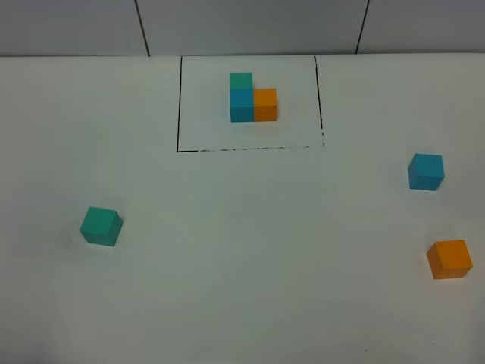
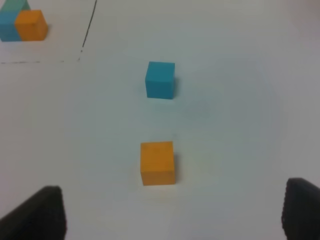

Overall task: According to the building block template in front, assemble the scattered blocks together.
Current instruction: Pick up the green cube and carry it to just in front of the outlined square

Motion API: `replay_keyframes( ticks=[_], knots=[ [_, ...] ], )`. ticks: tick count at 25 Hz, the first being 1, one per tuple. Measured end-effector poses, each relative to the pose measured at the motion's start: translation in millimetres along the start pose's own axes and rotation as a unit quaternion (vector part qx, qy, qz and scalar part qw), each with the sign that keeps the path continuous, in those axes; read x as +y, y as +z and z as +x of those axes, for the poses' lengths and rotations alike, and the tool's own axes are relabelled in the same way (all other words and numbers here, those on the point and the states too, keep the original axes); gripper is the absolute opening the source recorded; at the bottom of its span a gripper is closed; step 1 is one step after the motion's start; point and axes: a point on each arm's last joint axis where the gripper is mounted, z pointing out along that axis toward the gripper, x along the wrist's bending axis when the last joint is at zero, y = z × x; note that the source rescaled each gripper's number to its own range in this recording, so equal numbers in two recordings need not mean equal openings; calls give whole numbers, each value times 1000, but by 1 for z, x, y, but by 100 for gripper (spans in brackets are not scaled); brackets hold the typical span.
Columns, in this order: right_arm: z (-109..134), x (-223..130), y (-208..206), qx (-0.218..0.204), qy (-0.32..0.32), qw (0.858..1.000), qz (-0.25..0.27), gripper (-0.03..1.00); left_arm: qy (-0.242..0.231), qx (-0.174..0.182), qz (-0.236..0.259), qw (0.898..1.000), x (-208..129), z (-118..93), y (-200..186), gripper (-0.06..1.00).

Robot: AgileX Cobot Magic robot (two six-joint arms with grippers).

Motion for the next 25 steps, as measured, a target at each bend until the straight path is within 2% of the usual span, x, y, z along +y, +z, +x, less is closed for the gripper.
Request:
replay_keyframes(
  ticks=[25],
  knots=[
    [0, 0, 0, 0, 0, 1000, 0, 75, 0, 0, 0, 1000, 0, 0, 0, 62]
  ],
)
